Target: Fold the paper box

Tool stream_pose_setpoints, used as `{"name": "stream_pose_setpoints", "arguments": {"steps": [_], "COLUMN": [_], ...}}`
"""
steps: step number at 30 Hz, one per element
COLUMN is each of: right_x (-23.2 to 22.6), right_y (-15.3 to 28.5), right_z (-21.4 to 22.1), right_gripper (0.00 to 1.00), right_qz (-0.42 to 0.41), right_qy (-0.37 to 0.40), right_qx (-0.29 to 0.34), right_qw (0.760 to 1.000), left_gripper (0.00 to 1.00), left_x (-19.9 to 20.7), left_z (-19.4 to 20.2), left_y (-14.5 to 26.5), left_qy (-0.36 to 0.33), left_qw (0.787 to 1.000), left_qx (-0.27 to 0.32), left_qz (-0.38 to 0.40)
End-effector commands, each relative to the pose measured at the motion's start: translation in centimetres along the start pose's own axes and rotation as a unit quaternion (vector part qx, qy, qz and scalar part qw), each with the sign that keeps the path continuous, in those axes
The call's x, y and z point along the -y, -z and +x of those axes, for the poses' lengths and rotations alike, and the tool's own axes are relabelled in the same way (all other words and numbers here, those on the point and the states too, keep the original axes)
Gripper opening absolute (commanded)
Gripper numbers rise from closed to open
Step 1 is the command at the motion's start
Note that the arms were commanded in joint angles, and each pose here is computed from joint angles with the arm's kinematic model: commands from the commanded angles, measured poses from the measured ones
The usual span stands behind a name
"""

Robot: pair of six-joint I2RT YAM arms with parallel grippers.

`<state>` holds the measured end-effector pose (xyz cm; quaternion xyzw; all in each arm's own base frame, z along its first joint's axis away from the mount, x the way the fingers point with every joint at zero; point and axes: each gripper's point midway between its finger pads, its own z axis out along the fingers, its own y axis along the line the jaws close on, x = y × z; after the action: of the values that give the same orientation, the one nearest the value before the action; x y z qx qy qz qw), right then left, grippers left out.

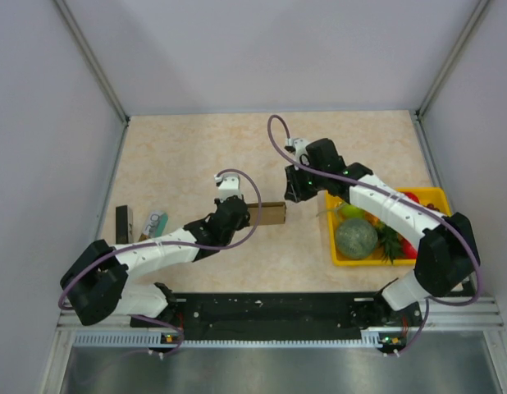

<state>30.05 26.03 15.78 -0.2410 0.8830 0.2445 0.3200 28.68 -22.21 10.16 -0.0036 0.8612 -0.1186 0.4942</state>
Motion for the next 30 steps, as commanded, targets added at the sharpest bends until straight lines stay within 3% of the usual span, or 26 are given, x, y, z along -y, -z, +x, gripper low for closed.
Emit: {"name": "stream_pose_setpoints", "arguments": {"steps": [1,16,30], "right_x": [-0.5,-0.9,-0.6], "right_y": [-0.1,-2.3,-3.1], "right_z": [-0.2,1.2,1.5], "right_gripper": [0.27,0.33,0.13], "right_qz": [-0.012,0.0,0.012], "right_qy": [0.048,0.055,0.042], "right_qx": [-0.023,-0.06,-0.068], "right_qw": [0.999,0.997,0.997], "left_gripper": [0.0,0.0,0.0], "left_x": [-2.2,-1.6,-1.5], "left_z": [6.4,6.1,6.1], "left_y": [1.0,1.0,1.0], "left_qy": [-0.06,-0.064,-0.067], "left_qw": [0.992,0.992,0.992], "left_qx": [-0.113,-0.111,-0.11], "left_qz": [-0.015,-0.011,-0.009]}}
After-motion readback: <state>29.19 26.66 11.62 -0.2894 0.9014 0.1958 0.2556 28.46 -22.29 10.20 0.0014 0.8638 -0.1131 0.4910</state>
